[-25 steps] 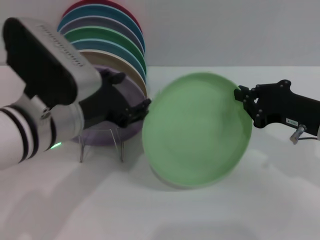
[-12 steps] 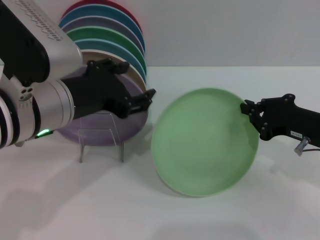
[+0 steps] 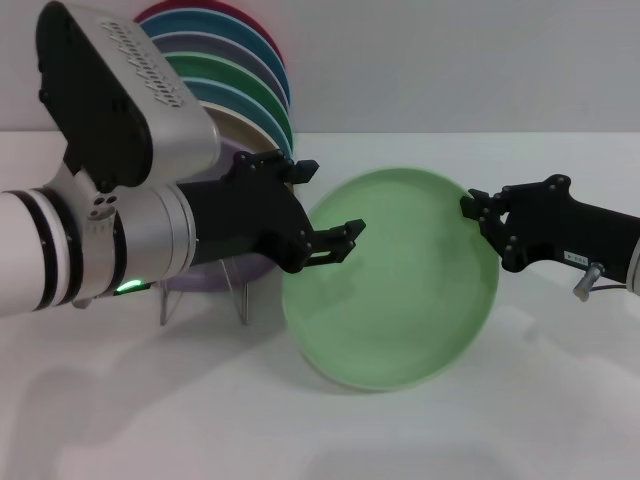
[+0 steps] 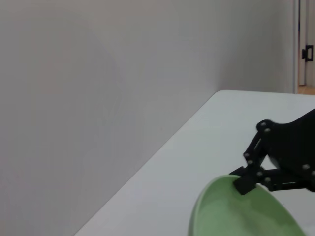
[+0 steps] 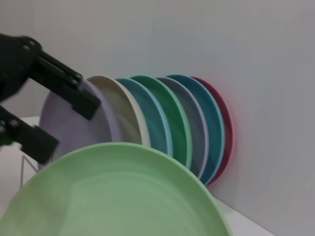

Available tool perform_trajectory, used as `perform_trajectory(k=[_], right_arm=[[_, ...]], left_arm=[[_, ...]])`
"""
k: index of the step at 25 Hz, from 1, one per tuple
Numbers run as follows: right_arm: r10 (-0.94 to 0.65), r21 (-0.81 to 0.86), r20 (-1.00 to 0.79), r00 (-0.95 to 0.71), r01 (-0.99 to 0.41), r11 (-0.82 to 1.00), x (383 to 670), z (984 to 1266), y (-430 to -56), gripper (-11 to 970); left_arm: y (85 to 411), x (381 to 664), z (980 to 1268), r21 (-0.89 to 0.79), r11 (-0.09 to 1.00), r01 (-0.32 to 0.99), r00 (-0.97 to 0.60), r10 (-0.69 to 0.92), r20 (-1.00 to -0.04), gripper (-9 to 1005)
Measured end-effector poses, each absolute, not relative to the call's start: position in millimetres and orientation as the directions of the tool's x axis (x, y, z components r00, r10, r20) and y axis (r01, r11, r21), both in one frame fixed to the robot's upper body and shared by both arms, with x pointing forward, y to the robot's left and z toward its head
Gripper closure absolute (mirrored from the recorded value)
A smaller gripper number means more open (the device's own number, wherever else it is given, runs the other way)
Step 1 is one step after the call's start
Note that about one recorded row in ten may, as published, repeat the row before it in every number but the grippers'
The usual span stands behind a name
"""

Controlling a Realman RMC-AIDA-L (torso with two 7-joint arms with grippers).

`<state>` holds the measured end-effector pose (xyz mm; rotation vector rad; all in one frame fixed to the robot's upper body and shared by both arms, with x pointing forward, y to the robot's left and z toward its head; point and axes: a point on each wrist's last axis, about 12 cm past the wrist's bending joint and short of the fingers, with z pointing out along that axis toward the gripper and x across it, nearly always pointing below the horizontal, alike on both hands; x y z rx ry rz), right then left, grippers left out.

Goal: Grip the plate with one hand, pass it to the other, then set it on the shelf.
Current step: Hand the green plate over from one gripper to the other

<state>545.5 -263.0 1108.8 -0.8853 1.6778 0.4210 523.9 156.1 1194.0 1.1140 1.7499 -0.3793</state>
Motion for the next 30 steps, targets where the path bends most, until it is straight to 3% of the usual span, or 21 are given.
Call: perform_trajectory(k=[8, 20, 30], right_arm=[[-0.312, -0.153, -0.948, -0.065, -0.766, 0.625, 540.1, 1112.3, -259.9, 949], [-0.306, -0.158, -0.951, -0.054, -0.763, 0.627, 535.2, 1116.0, -263.3, 950], [-0.291, -0.148, -0.956, -0.048, -0.775, 0.614, 533.8, 1118.5, -261.5, 949]], left_arm=[[157.1, 540.3, 1186.4, 0.221, 0.545, 0.809, -0.114, 0.514, -0.85, 258], [152.9, 541.9, 1183.8, 0.229, 0.518, 0.824, -0.103, 0.535, -0.839, 268], [151.5, 539.5, 1183.7, 0.275, 0.482, 0.832, -0.054, 0.563, -0.825, 501]])
